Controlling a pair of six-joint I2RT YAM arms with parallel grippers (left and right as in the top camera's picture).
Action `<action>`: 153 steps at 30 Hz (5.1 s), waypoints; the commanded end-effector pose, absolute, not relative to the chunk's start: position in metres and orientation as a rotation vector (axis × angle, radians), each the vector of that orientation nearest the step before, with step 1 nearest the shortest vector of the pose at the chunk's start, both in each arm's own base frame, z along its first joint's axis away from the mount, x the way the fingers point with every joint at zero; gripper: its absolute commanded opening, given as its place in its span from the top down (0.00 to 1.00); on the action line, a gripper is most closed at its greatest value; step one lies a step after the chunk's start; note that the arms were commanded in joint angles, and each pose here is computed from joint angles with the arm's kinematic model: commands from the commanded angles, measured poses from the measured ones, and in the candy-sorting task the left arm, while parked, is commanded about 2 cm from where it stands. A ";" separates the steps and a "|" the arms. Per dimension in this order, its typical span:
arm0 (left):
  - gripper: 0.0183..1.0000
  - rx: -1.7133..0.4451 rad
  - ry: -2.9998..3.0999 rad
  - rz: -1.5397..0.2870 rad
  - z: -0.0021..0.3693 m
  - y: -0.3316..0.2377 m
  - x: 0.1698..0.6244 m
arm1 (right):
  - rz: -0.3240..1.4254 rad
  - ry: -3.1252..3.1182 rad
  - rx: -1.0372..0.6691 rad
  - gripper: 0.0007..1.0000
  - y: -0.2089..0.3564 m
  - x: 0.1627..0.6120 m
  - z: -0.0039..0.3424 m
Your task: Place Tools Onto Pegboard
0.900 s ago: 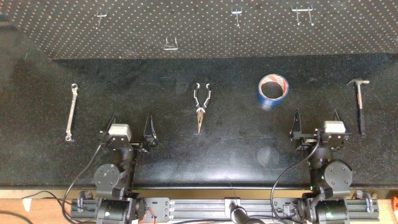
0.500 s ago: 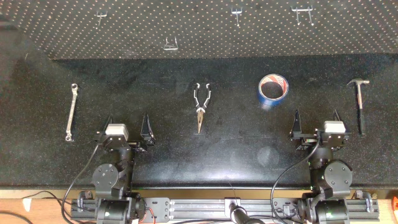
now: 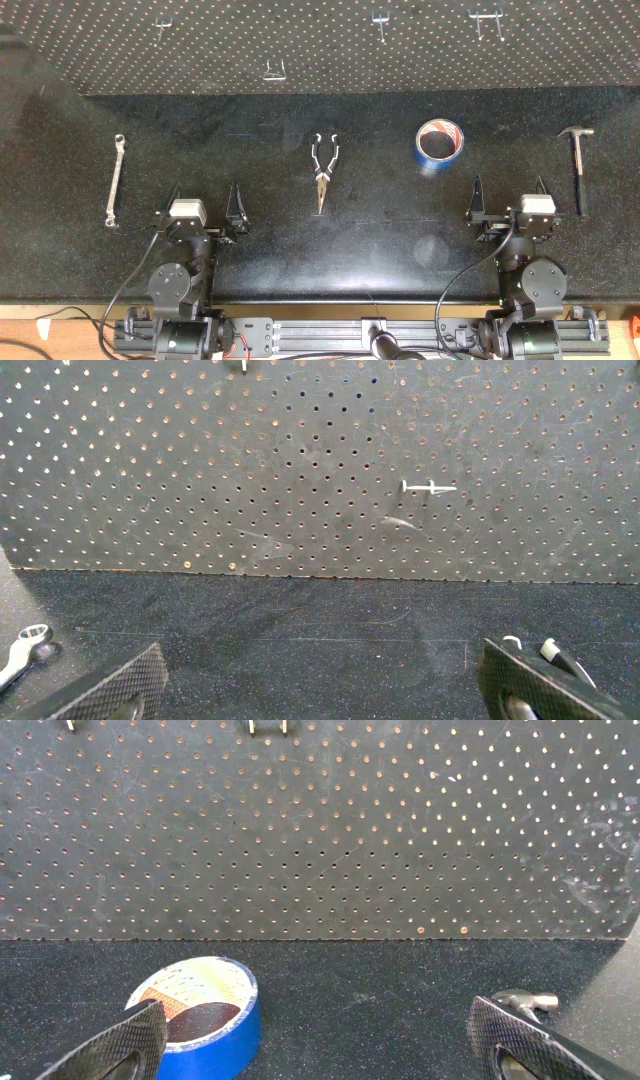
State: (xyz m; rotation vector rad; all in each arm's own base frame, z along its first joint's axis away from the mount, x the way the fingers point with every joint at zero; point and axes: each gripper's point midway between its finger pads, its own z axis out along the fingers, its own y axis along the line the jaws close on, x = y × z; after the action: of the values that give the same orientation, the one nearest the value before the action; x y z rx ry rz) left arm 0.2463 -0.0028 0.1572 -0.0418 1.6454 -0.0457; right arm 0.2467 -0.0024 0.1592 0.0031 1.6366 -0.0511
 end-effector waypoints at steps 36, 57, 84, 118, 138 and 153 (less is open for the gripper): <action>0.00 -0.064 1.643 -0.031 0.157 0.001 0.246 | -0.069 1.647 -0.008 0.02 -0.003 0.247 0.156; 0.00 -0.064 1.643 -0.031 0.157 0.001 0.246 | -0.069 1.647 -0.008 0.02 -0.003 0.247 0.156; 0.01 -0.473 3.020 0.409 0.098 0.191 0.213 | -0.069 1.647 -0.008 0.02 -0.003 0.247 0.156; 0.99 -0.237 3.123 0.073 0.018 0.232 0.278 | -0.069 1.647 -0.008 0.02 -0.003 0.247 0.156; 0.99 -0.056 2.024 0.176 0.210 0.060 0.365 | -0.069 1.647 -0.008 0.02 -0.003 0.247 0.156; 0.99 -0.085 2.011 0.209 0.210 0.068 0.382 | -0.069 1.647 -0.008 0.02 -0.003 0.247 0.156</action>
State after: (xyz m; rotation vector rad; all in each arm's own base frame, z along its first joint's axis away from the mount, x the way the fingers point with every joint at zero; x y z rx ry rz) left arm 0.3754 0.0645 0.1906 -0.0548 2.0600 0.1966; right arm 0.2469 -0.0024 0.1581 0.0028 1.6419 -0.0520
